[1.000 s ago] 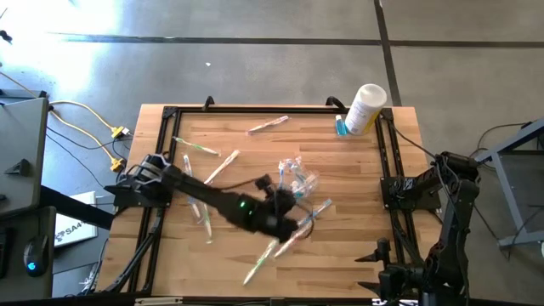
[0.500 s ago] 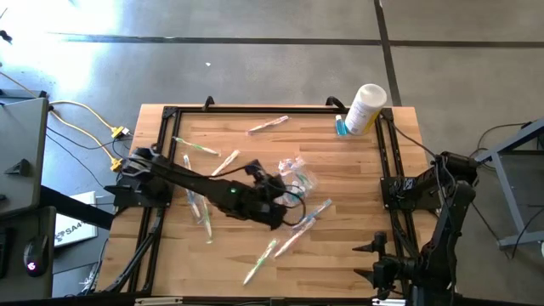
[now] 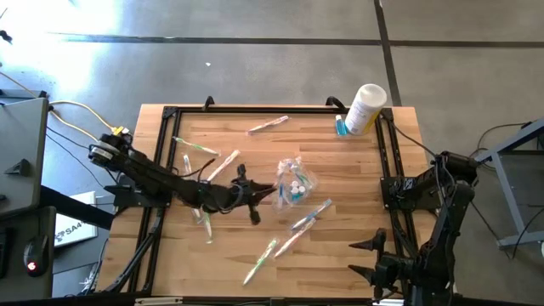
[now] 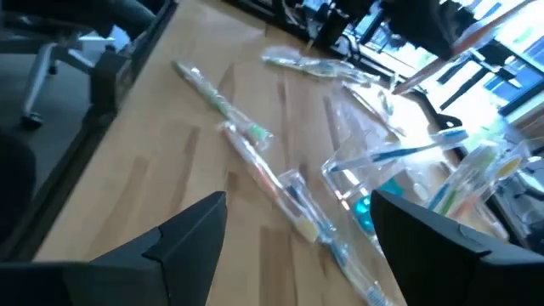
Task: Pick & Place toothbrushing station
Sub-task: Put the orange toothbrush into the transparent organizer
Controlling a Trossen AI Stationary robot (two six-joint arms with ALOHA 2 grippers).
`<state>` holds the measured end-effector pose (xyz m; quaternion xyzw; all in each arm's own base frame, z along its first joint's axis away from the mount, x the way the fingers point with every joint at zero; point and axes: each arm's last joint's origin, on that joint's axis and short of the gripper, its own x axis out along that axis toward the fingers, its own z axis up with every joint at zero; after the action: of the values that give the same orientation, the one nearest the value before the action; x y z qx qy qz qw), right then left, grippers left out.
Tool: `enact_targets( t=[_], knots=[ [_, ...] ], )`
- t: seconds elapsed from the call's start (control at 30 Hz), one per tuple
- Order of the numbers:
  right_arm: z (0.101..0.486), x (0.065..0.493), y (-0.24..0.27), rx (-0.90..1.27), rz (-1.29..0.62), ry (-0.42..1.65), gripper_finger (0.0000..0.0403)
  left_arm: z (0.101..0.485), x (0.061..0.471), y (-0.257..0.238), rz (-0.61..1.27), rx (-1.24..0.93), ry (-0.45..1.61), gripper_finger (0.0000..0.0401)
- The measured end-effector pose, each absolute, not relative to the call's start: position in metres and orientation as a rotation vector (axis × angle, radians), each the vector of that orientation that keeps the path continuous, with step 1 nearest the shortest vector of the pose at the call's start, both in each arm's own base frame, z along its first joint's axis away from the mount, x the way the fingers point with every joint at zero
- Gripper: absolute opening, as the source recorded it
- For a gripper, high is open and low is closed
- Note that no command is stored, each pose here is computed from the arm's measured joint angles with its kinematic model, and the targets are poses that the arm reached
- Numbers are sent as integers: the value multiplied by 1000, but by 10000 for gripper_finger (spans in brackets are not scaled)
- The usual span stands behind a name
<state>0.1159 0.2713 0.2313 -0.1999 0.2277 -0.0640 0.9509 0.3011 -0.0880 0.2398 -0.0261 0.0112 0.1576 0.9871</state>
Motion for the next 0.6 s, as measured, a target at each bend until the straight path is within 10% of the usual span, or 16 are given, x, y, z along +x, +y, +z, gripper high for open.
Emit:
enact_targets(
  t=[0.6],
  knots=[
    [230, 127, 268, -371, -147, 508, 284, 169, 335, -71, 249, -133, -77, 6]
  ],
)
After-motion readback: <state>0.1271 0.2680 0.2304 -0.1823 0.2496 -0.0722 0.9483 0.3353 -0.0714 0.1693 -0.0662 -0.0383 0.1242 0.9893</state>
